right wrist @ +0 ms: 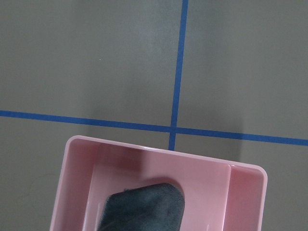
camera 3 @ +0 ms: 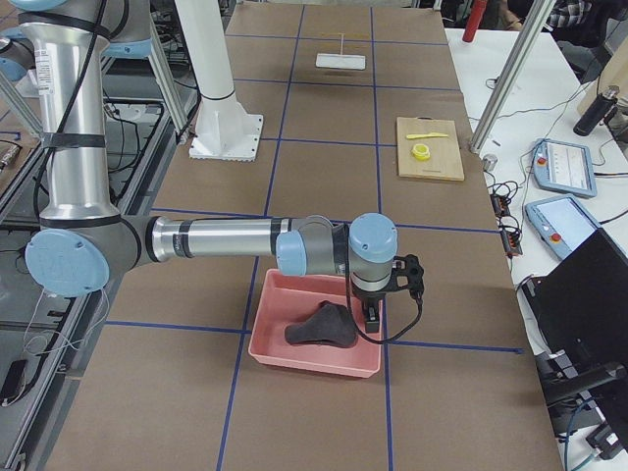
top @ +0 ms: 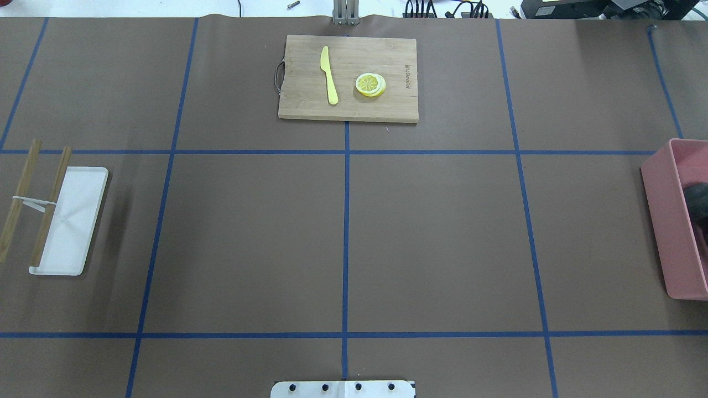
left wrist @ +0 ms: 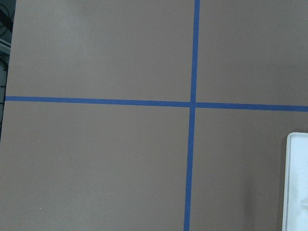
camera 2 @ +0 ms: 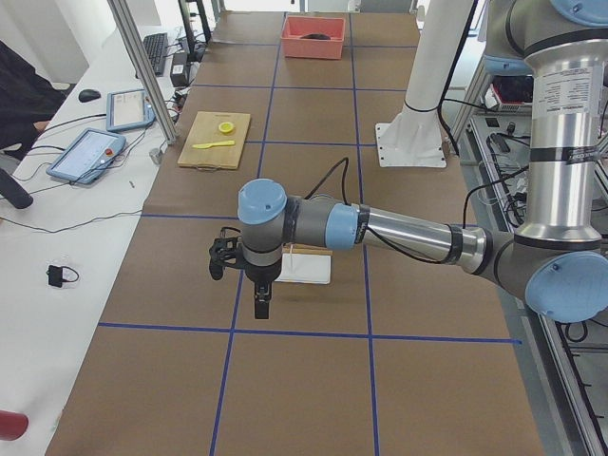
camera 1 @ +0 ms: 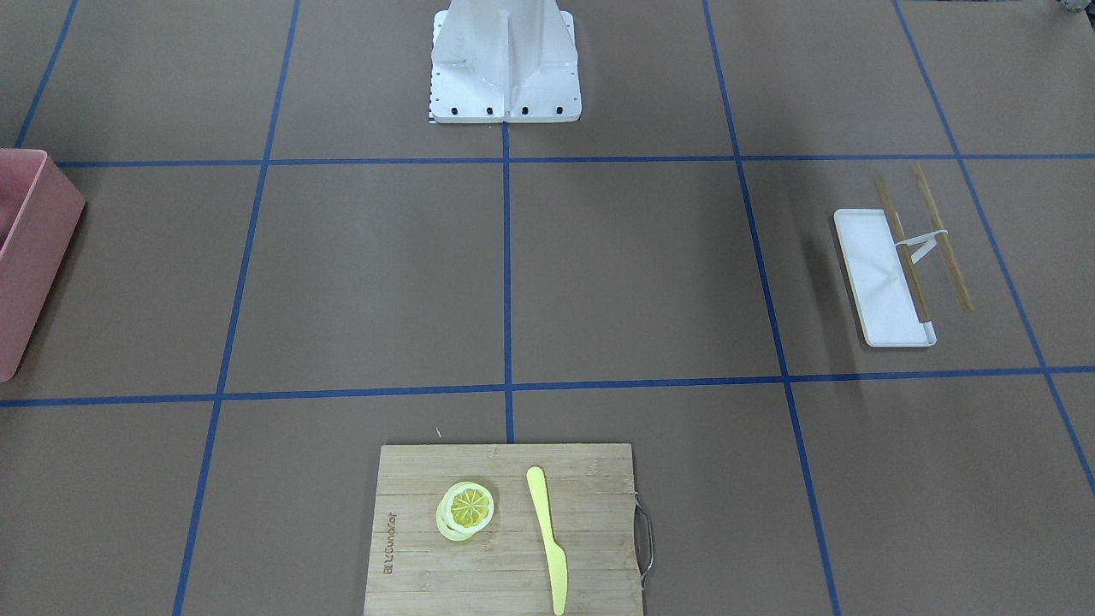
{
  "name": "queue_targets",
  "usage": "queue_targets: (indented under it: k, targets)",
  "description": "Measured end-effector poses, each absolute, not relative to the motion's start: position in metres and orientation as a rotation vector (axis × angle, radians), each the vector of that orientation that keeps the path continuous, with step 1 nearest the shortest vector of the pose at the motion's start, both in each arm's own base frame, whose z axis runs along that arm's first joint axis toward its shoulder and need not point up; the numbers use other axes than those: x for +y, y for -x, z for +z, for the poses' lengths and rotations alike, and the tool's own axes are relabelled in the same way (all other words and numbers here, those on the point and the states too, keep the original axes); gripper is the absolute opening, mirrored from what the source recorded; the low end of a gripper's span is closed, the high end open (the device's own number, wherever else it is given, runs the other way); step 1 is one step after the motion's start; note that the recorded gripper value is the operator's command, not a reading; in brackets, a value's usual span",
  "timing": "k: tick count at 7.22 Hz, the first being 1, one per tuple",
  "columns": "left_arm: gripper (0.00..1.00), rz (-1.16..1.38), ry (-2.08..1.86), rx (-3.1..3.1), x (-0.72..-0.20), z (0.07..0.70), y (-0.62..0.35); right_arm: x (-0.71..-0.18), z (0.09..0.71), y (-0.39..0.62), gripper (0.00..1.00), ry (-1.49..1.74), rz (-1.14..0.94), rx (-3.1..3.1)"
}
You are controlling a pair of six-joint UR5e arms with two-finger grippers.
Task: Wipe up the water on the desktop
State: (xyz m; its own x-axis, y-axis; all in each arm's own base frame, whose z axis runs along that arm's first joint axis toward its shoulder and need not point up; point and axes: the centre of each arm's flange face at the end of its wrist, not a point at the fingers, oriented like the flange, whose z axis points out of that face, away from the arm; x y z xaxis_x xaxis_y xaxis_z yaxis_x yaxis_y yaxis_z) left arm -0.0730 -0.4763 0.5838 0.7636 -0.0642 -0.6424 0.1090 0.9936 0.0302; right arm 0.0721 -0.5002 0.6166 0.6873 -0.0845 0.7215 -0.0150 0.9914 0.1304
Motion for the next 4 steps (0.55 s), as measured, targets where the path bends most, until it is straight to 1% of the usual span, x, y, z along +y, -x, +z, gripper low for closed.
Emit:
queue_targets:
  k: [2,4]
  targets:
    - [0.98,-0.090,-0.078,0.723,-0.486,0.616,0.072,-0.496,0.624,-0.070,1.00,-0.110,-0.030,-0.839]
    - [0.98,-0.090,-0.077,0.737,-0.486,0.628,0.071,-0.494,0.627,-0.070,1.00,-0.104,-0.028,-0.845]
